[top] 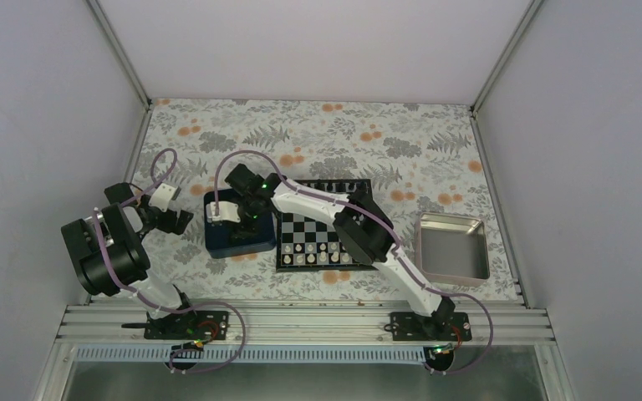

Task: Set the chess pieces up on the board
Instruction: Pick up the chess piece from the storage box.

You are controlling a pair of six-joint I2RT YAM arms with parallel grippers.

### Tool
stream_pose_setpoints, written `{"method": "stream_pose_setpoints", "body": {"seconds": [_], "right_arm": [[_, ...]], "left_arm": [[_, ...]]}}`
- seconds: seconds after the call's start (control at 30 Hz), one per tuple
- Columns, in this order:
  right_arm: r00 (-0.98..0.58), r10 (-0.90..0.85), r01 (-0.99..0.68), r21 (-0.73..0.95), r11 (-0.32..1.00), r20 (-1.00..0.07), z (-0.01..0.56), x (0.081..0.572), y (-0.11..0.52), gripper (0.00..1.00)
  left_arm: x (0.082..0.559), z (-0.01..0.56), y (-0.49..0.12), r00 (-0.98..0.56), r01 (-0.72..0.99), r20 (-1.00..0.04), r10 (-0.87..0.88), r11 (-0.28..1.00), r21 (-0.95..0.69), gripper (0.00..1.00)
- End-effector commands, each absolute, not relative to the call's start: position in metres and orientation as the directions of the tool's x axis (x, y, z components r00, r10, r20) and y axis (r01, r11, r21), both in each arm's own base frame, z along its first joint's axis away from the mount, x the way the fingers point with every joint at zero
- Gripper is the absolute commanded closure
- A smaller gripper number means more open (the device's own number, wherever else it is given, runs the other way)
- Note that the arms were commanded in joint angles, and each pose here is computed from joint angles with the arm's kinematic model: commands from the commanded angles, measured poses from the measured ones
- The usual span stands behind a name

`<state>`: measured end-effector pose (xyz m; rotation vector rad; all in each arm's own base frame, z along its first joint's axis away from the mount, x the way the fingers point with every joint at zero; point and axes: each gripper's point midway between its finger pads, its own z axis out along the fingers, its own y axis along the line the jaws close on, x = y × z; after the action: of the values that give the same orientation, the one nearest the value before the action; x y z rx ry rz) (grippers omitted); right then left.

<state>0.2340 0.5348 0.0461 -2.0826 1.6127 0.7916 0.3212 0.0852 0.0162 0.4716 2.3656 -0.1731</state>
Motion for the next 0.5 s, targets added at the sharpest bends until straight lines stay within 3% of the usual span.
{"method": "stream_pose_setpoints", "body": {"seconds": [0.0,0.1,0.33,0.47], "right_arm": [[0.171,-0.742,-0.971,0.019,-0.240,-0.648,0.031,0.238,0.543,0.50],[0.170,-0.748,-0.971,0.018,-0.237,-0.642,0.025,0.239,0.543,0.54],[0.178,-0.760,-0.975,-0.006,-0.224,-0.626,0.025,0.242,0.538,0.78],[0.185,-0.763,-0.976,-0.025,-0.217,-0.619,0.030,0.242,0.532,0.87]], "left_arm": [[0.309,0.004,0.077,-0.712,0.405,-0.641,0.288,0.914,-0.039,0.00],[0.309,0.004,0.077,-0.712,0.405,-0.640,0.288,0.913,-0.039,0.00],[0.308,0.004,0.076,-0.712,0.406,-0.640,0.289,0.913,-0.039,0.00],[0.308,0.004,0.077,-0.713,0.404,-0.640,0.287,0.914,-0.041,0.00]]}}
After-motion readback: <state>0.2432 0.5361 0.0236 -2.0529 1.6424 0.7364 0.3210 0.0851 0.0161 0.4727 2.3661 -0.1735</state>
